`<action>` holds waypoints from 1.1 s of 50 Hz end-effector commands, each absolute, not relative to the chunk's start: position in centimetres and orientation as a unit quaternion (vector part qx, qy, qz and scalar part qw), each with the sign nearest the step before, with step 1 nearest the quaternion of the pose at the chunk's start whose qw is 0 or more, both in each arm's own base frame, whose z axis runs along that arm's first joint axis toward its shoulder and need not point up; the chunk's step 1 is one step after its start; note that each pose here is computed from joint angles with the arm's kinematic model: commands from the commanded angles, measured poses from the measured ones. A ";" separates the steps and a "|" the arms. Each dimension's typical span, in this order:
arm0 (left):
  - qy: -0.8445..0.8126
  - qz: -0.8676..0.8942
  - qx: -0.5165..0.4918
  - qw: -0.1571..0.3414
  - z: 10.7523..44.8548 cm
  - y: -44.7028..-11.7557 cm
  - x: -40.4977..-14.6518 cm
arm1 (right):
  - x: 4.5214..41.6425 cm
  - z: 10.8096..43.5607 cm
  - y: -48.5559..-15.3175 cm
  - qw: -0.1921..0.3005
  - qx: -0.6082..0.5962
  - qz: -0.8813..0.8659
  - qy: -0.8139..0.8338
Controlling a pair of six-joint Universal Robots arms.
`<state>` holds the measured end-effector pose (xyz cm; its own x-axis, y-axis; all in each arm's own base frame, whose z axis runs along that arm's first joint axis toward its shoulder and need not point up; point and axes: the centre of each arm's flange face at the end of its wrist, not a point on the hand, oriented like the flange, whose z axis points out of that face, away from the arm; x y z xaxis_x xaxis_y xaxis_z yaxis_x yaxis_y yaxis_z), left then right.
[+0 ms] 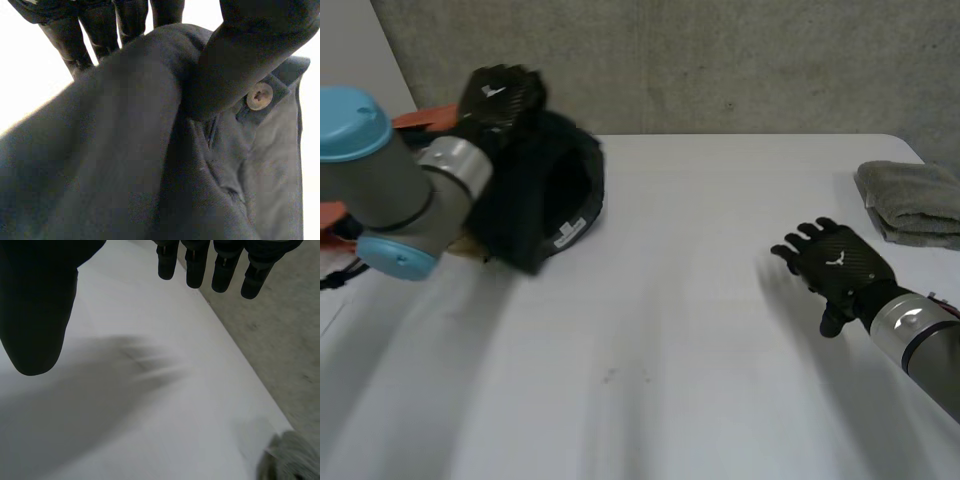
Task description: Fold the laundry.
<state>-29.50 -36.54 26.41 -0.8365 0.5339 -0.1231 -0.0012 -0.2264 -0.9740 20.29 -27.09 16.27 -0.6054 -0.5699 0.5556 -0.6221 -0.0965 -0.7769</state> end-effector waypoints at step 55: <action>-0.790 0.543 -0.285 -0.005 14.2 -23.5 -22.2 | 26.3 14.6 -22.2 -0.154 0.405 0.514 -0.740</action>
